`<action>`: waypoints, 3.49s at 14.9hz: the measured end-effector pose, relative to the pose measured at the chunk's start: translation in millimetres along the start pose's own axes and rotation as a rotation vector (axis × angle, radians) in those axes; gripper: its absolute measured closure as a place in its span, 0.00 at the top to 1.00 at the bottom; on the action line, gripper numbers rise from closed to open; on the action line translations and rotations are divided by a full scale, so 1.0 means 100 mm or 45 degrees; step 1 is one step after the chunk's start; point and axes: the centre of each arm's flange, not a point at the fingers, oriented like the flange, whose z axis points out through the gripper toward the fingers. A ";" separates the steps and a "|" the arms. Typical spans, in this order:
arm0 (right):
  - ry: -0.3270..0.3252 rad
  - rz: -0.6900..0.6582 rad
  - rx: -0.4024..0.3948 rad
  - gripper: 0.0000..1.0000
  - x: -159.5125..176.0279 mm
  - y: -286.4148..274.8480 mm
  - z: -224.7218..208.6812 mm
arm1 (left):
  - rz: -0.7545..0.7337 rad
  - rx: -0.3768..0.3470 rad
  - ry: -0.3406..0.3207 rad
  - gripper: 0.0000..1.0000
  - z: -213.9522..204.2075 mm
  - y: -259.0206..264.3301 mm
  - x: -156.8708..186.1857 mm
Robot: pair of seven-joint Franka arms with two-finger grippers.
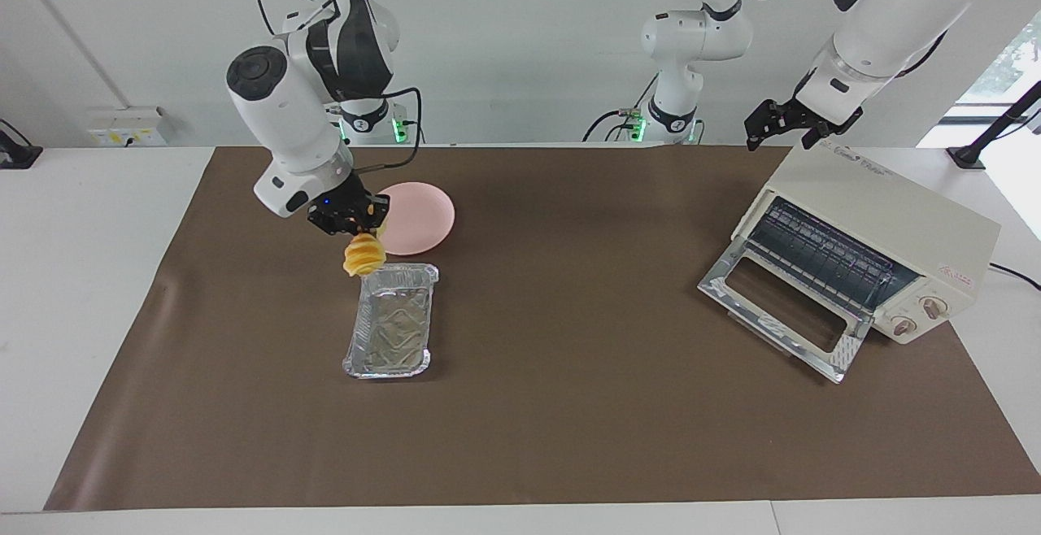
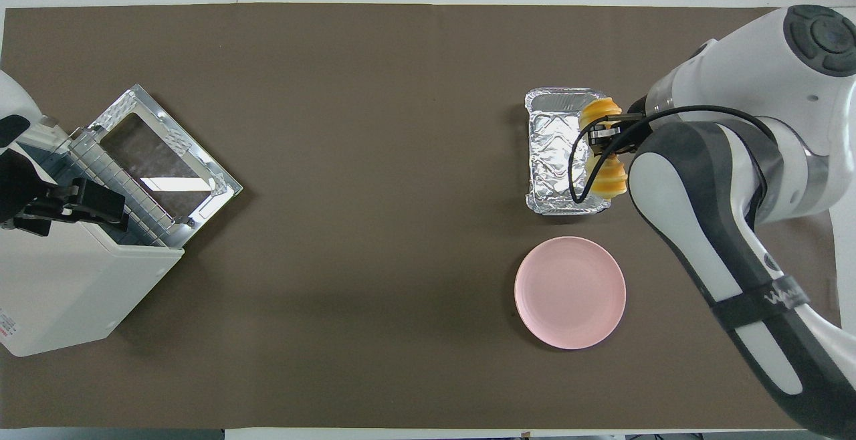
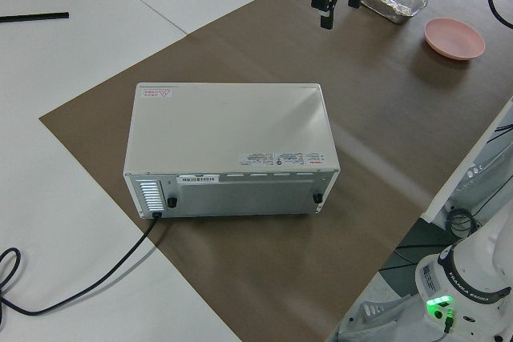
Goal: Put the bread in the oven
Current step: 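Carry the bread with the right gripper and lower it into the foil tray, then grasp the foil tray rim with the right gripper, then slide the foil tray with the right gripper toward the toaster oven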
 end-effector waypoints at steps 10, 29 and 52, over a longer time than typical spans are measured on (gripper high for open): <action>-0.082 0.055 -0.010 0.13 0.12 -0.21 1.10 | 0.000 0.000 0.000 1.00 0.00 0.00 0.00; 0.029 -0.024 -0.042 1.00 0.17 0.21 0.62 | 0.000 0.000 0.000 1.00 0.00 0.00 0.00; 0.046 0.010 -0.041 0.02 0.06 0.44 0.99 | 0.000 0.000 0.000 1.00 0.00 0.00 0.00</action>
